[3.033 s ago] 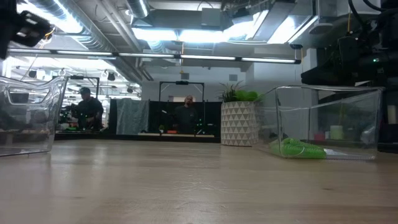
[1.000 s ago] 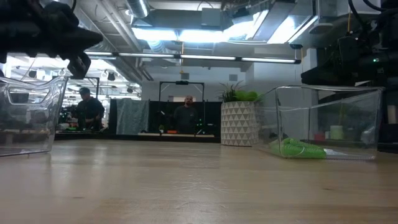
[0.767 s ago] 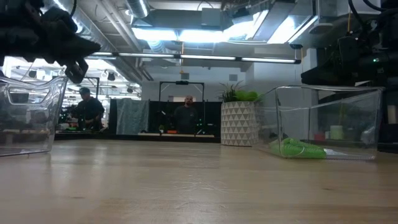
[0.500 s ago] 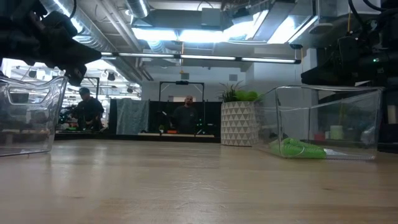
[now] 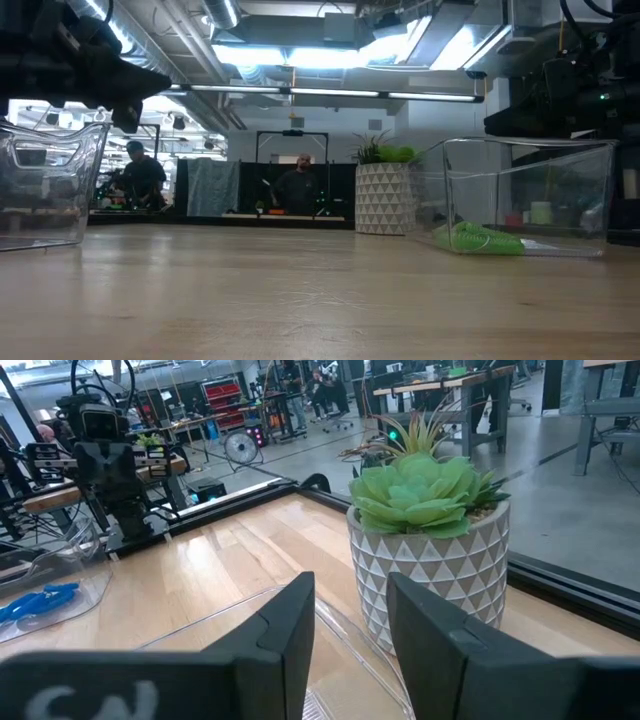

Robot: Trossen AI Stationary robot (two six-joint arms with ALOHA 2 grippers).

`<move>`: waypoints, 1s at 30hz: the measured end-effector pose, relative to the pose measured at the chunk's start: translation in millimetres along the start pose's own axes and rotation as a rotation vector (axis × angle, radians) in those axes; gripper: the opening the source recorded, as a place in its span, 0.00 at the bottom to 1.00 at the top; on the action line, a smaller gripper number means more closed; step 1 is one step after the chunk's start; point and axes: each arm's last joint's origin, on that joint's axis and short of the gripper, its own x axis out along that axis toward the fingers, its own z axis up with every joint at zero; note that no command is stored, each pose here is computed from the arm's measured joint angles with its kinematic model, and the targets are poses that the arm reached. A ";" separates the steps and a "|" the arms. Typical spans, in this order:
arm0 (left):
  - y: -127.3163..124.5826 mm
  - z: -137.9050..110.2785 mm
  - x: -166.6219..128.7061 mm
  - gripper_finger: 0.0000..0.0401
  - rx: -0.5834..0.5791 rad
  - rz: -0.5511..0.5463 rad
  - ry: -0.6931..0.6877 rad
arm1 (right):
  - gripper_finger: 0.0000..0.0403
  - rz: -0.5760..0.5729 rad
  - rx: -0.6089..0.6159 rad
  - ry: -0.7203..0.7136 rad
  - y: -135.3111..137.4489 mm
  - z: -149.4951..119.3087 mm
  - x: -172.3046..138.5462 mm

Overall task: Sort spring keychains
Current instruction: Return to Home Position

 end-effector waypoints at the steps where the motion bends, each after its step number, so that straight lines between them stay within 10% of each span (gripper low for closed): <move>1: 0.3 0.0 0.0 0.01 0.006 0.007 -0.001 | 0.31 0.000 0.000 0.000 0.0 0.0 0.0; 30: 0.3 -0.2 0.0 0.03 0.004 0.009 0.001 | 0.31 0.000 0.000 0.000 0.0 0.1 0.0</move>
